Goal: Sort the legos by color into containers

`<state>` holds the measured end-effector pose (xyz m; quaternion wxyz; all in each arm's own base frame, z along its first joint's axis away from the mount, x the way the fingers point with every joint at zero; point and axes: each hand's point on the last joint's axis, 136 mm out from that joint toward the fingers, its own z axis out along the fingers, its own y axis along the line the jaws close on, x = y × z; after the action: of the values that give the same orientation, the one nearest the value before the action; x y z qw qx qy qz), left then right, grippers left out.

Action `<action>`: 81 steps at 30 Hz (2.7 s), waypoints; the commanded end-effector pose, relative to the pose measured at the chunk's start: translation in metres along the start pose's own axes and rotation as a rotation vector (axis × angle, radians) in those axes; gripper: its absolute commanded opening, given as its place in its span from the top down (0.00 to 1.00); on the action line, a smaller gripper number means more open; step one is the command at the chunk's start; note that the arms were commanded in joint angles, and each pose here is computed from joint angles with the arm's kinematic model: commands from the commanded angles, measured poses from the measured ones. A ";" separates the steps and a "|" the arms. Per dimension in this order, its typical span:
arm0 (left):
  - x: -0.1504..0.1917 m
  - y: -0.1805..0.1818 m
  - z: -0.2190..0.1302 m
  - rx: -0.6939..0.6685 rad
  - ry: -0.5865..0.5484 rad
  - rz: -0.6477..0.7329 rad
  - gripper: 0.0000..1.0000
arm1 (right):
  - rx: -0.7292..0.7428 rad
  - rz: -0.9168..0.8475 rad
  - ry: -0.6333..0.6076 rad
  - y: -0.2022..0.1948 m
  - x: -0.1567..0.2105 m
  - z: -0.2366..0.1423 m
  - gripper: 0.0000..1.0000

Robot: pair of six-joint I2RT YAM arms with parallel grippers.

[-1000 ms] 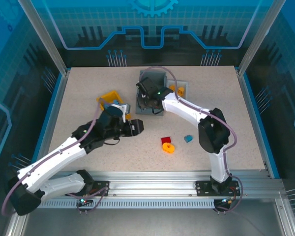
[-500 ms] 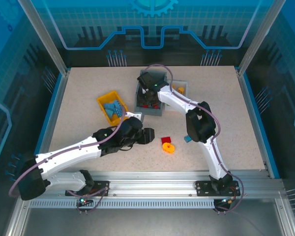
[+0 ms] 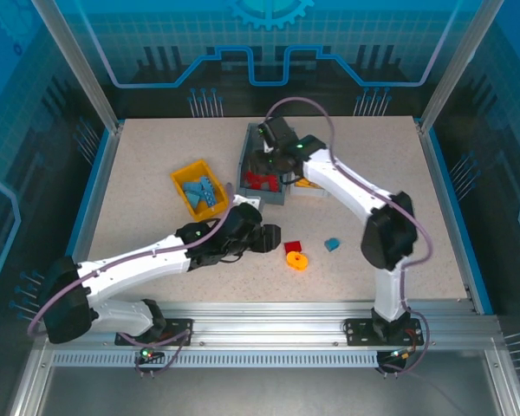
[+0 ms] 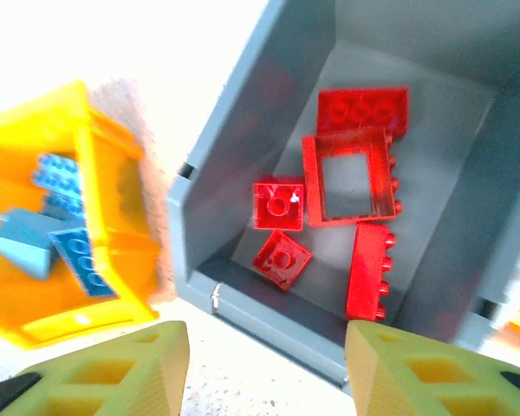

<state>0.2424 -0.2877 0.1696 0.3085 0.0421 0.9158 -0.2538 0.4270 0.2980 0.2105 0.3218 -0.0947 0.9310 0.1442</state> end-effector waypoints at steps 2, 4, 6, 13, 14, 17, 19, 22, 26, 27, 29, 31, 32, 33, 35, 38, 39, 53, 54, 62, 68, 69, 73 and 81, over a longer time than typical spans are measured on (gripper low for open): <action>-0.010 -0.045 0.006 0.094 -0.001 0.139 0.33 | 0.047 0.061 -0.109 -0.032 -0.001 -0.062 0.49; -0.013 -0.060 0.013 0.107 -0.001 0.202 0.33 | 0.063 0.120 -0.131 -0.053 0.016 -0.085 0.48; -0.015 -0.077 0.024 0.123 -0.011 0.282 0.32 | 0.090 0.199 -0.161 -0.081 0.037 -0.111 0.48; 0.008 -0.121 0.097 0.128 0.056 0.546 0.30 | 0.187 0.423 -0.291 -0.164 0.116 -0.204 0.43; 0.013 -0.123 0.109 0.118 0.081 0.573 0.30 | 0.193 0.438 -0.304 -0.168 0.124 -0.214 0.43; 0.030 -0.122 0.144 0.087 0.166 0.631 0.30 | 0.218 0.479 -0.322 -0.180 0.152 -0.240 0.39; 0.040 -0.117 0.162 0.054 0.217 0.659 0.29 | 0.233 0.497 -0.334 -0.184 0.167 -0.253 0.36; 0.052 -0.113 0.183 0.033 0.268 0.676 0.28 | 0.238 0.507 -0.362 -0.186 0.180 -0.270 0.35; 0.062 -0.103 0.205 -0.013 0.303 0.696 0.27 | 0.238 0.502 -0.354 -0.186 0.187 -0.276 0.35; 0.063 -0.100 0.210 -0.027 0.307 0.697 0.27 | 0.233 0.502 -0.347 -0.185 0.188 -0.275 0.36; 0.065 -0.096 0.218 -0.041 0.316 0.692 0.28 | 0.223 0.501 -0.339 -0.183 0.189 -0.274 0.36; 0.067 -0.093 0.224 -0.045 0.327 0.687 0.30 | 0.217 0.504 -0.334 -0.182 0.189 -0.272 0.36; 0.069 -0.092 0.226 -0.044 0.331 0.686 0.32 | 0.216 0.504 -0.331 -0.182 0.190 -0.271 0.36; 0.071 -0.092 0.228 -0.044 0.336 0.687 0.36 | 0.216 0.507 -0.331 -0.182 0.190 -0.271 0.37; 0.073 -0.091 0.231 -0.046 0.341 0.685 0.44 | 0.209 0.506 -0.332 -0.181 0.189 -0.270 0.37; 0.074 -0.088 0.232 -0.055 0.343 0.684 0.53 | 0.206 0.504 -0.329 -0.181 0.189 -0.269 0.38; 0.074 -0.087 0.232 -0.058 0.342 0.684 0.56 | 0.202 0.502 -0.329 -0.180 0.188 -0.268 0.38; -0.046 -0.058 0.125 -0.042 0.091 0.305 0.67 | -0.392 0.050 -0.441 -0.070 0.155 -0.292 0.40; -0.055 -0.047 0.113 -0.049 0.076 0.264 0.67 | -0.408 0.029 -0.422 -0.067 0.156 -0.288 0.40; -0.103 0.100 0.027 -0.284 -0.010 -0.016 0.66 | -0.387 -0.055 -0.365 -0.051 0.147 -0.234 0.40; -0.118 0.201 -0.003 -0.422 -0.047 -0.191 0.65 | -0.358 -0.235 -0.323 0.016 0.142 -0.198 0.40; -0.120 0.213 -0.003 -0.433 -0.042 -0.212 0.65 | -0.363 -0.248 -0.310 0.027 0.143 -0.190 0.40; -0.127 0.254 0.009 -0.478 -0.028 -0.276 0.64 | -0.364 -0.258 -0.326 0.060 0.137 -0.175 0.40; -0.128 0.287 0.039 -0.500 0.030 -0.352 0.53 | -0.172 -0.178 -0.268 0.046 0.136 -0.137 0.40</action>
<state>0.4241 -0.0436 0.0903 0.2464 -0.1911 0.9486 -0.0540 0.2169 0.2908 0.2235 0.4165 -0.2333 0.8504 0.2212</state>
